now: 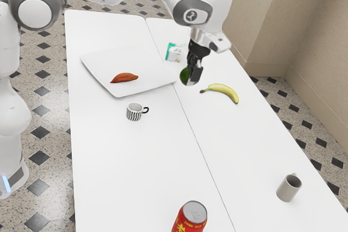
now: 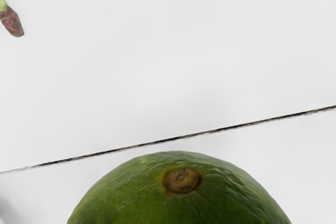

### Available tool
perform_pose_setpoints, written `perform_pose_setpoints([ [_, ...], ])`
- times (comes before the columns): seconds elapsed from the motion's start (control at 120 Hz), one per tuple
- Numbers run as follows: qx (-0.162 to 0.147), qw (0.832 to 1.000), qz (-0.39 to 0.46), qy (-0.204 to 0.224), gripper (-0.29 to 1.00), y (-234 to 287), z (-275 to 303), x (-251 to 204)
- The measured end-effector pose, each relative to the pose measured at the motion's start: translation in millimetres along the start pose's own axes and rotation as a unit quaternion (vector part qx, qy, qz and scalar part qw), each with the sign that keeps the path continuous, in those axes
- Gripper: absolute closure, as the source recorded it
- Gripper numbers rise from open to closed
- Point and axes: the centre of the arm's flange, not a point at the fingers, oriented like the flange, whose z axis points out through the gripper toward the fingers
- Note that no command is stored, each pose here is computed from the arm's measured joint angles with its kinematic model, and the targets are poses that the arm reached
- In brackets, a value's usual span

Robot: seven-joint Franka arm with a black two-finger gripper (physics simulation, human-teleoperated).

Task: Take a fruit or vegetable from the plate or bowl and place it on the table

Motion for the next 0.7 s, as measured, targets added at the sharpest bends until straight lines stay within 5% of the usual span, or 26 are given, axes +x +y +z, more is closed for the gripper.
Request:
perform_pose_setpoints([
  [0.1, -0.008, 0.994, 0.103, -0.015, 0.35, 136.2, 6.7, 28.9],
  [0.158, -0.012, 0.992, 0.122, -0.026, 0.35, 170.0, 13.9, 31.0],
  [0.317, -0.021, 0.995, 0.082, -0.048, 0.35, 151.7, 38.0, 34.8],
  [0.417, -0.025, 0.996, 0.068, -0.05, 0.16, 149.8, 40.5, 36.6],
  [0.583, -0.025, 0.997, 0.053, -0.049, 0.05, 149.3, 38.8, 37.6],
  [0.7, 0.025, 0.999, 0.031, 0.011, 0.02, 126.7, -25.7, 43.6],
])
